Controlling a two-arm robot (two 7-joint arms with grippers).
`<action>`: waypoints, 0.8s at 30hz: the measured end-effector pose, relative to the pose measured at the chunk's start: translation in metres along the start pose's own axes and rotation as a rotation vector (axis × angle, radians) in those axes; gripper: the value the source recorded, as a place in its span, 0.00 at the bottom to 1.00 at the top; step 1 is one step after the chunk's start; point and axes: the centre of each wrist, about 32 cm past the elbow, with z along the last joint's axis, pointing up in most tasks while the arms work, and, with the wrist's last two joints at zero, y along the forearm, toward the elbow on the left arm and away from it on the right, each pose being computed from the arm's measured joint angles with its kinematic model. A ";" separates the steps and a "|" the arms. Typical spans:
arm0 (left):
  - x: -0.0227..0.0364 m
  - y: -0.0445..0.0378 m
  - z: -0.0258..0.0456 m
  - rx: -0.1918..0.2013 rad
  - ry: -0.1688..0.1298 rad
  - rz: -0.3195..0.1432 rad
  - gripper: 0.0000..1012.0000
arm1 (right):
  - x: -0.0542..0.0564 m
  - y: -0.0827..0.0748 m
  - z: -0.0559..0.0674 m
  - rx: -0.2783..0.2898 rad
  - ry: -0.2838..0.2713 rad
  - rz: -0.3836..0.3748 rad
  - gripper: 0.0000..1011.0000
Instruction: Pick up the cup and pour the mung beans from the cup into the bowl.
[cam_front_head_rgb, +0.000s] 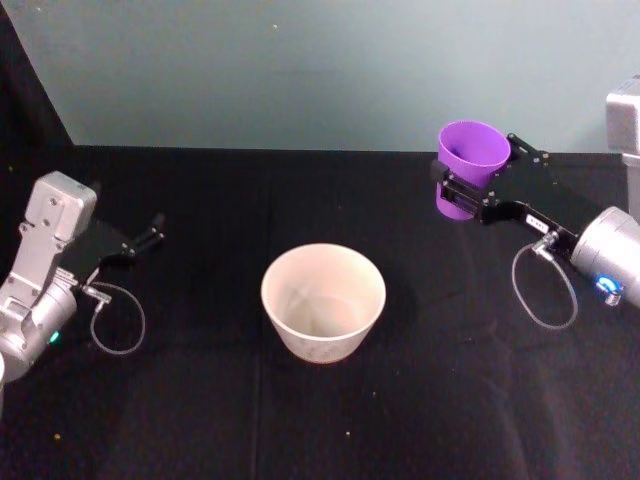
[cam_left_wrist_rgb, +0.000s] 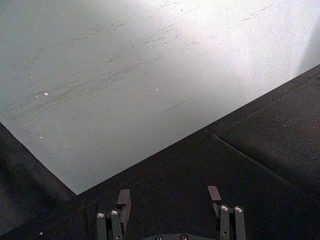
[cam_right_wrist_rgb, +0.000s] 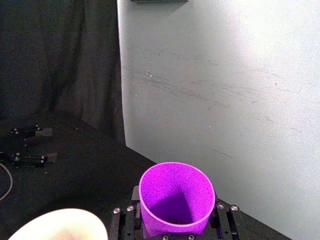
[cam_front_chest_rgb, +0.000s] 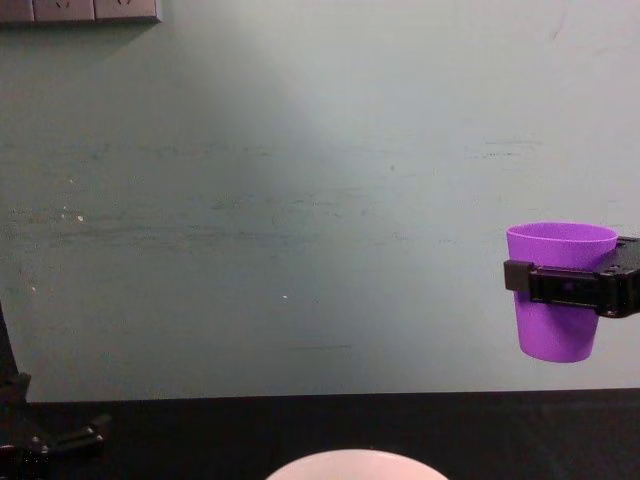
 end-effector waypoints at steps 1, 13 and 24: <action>0.0000 0.0000 0.0000 0.000 0.000 0.000 0.99 | 0.000 0.000 0.000 0.000 0.000 0.000 0.74; 0.0000 0.0000 0.0000 0.000 0.000 0.000 0.99 | 0.000 0.000 0.000 0.000 0.000 0.000 0.74; 0.0000 0.0000 0.0000 0.000 0.000 0.000 0.99 | 0.000 0.000 0.000 0.000 0.000 0.000 0.74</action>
